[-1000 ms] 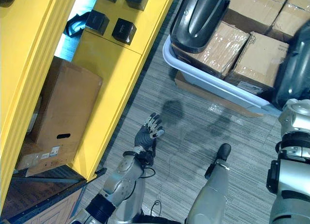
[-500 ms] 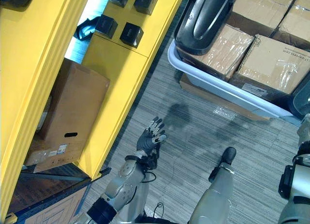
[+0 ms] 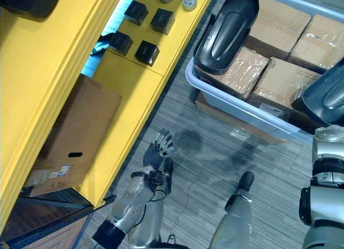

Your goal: Walk over and take plastic housings, then place them on the shelf

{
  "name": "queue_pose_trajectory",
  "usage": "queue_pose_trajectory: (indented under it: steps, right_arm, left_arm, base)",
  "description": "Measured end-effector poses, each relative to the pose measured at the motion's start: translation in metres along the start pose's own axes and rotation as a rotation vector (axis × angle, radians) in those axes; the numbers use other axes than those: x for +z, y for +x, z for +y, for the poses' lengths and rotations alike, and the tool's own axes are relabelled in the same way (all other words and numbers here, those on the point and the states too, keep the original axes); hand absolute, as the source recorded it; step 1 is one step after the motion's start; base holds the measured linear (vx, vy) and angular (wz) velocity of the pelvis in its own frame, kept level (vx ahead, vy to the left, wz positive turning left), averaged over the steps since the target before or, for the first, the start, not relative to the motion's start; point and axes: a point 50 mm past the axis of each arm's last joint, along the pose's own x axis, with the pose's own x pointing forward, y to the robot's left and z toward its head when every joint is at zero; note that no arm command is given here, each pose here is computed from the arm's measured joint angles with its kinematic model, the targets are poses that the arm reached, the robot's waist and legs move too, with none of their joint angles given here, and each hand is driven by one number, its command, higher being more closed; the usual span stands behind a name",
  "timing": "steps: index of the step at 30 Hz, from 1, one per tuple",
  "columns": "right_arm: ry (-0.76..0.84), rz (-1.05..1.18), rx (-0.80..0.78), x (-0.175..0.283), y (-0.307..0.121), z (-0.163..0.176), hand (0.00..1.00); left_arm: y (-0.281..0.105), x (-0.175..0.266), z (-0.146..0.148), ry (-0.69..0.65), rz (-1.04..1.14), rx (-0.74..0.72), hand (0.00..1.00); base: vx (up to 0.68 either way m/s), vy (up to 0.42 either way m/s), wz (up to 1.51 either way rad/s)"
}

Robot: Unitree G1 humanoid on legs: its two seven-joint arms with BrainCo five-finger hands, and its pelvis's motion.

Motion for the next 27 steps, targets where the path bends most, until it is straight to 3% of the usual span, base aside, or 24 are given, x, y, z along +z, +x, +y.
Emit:
queue_pose_trajectory:
  steps: [4, 10, 18, 27]
  right_arm:
    - [0.018, -0.084, 0.018, 0.017, -0.007, 0.006, 1.0]
    - [0.04, -0.308, 0.088, 0.062, -0.025, 0.013, 1.0]
    - [0.043, -0.651, 0.184, 0.111, -0.066, 0.024, 1.0]
    - [0.115, -1.004, 0.231, 0.144, -0.111, 0.019, 1.0]
  left_arm:
    - [0.009, 0.031, 0.012, 0.091, -0.101, 0.004, 0.0]
    - [0.039, 0.086, 0.007, 0.249, -0.233, -0.04, 0.0]
    - [0.081, 0.121, -0.002, 0.362, -0.129, -0.097, 0.0]
    - [0.098, 0.132, -0.027, 0.137, 0.043, -0.268, 0.0]
  base:
    - [0.01, 0.021, -0.09]
    - [0.03, 0.008, -0.21]
    - [0.08, -0.037, -0.24]
    - [0.05, -0.003, -0.1]
